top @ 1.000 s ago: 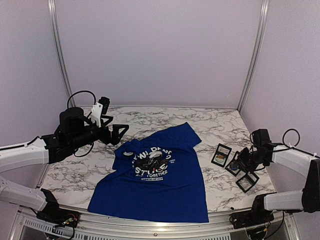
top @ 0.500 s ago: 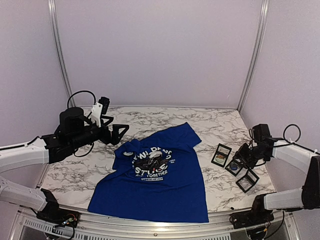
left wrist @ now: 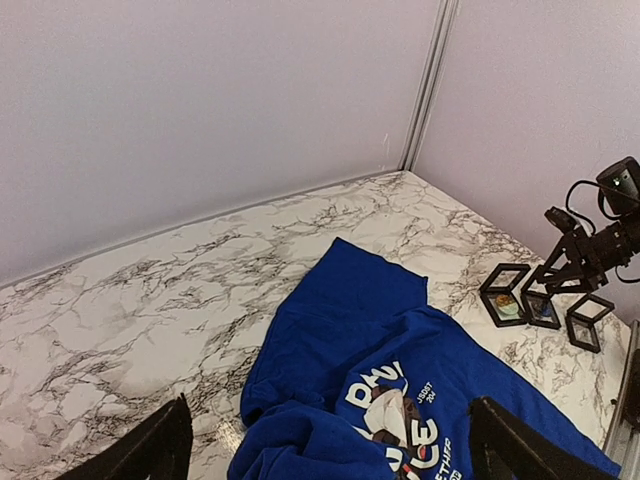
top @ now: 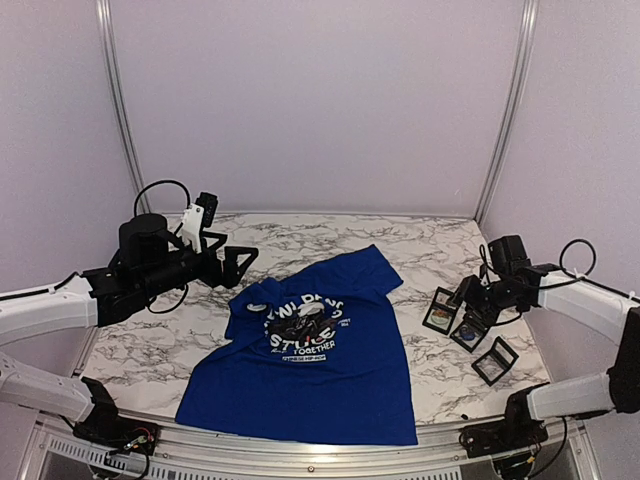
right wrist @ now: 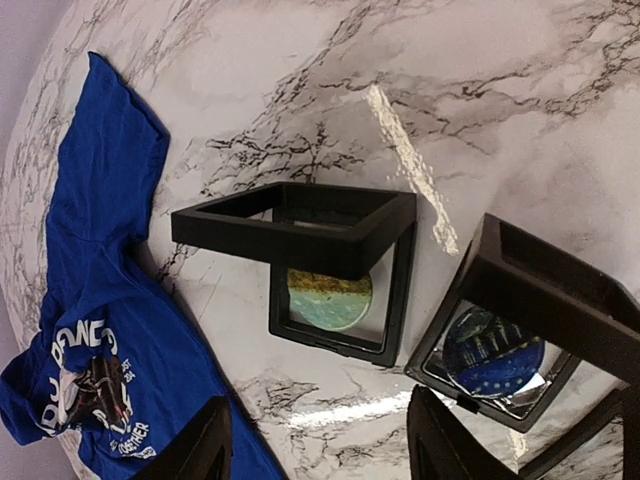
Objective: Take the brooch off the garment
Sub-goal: Place the brooch in the brooch box, then pick up the crumpled clothing from the center of the board.
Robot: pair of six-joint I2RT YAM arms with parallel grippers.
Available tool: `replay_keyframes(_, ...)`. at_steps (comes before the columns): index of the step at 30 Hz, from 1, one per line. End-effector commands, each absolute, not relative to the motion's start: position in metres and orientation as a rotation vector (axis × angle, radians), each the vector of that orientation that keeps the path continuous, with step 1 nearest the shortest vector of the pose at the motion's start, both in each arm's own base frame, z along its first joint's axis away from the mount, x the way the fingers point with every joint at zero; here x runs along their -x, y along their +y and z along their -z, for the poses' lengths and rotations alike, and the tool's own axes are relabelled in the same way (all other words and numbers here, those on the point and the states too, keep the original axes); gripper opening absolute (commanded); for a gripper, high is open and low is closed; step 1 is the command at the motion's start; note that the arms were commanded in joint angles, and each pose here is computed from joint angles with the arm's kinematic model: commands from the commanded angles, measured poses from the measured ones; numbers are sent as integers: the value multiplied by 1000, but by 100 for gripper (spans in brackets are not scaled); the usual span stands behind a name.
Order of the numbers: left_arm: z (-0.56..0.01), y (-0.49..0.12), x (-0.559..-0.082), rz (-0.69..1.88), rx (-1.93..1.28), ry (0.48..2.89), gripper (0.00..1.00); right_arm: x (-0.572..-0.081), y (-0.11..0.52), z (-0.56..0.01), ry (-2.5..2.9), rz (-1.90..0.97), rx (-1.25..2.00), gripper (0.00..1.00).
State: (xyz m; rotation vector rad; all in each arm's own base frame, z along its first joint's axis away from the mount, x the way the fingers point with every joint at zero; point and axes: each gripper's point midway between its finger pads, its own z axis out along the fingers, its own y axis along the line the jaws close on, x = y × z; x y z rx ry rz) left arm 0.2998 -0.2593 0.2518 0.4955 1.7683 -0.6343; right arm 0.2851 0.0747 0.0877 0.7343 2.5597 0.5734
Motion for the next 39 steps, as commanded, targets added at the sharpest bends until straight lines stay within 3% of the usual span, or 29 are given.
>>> replay_keyframes(1,-261,-260,-304,654,-463,1773,99,-307,98,-118,2493,-608,-571,60)
replay_keyframes(12,-233,-249,-303,746,-237,1902,99,-344,217,-161,2365,-683,59,66)
replay_keyframes(21,-195,-213,-290,777,65,1979,99,-336,339,-191,2162,-728,564,68)
replay_keyframes(31,-165,-185,-273,788,263,2019,99,-318,449,-189,2048,-730,889,69)
replay_keyframes(39,-144,-178,-263,837,361,2044,99,-302,500,-177,2025,-668,1063,69)
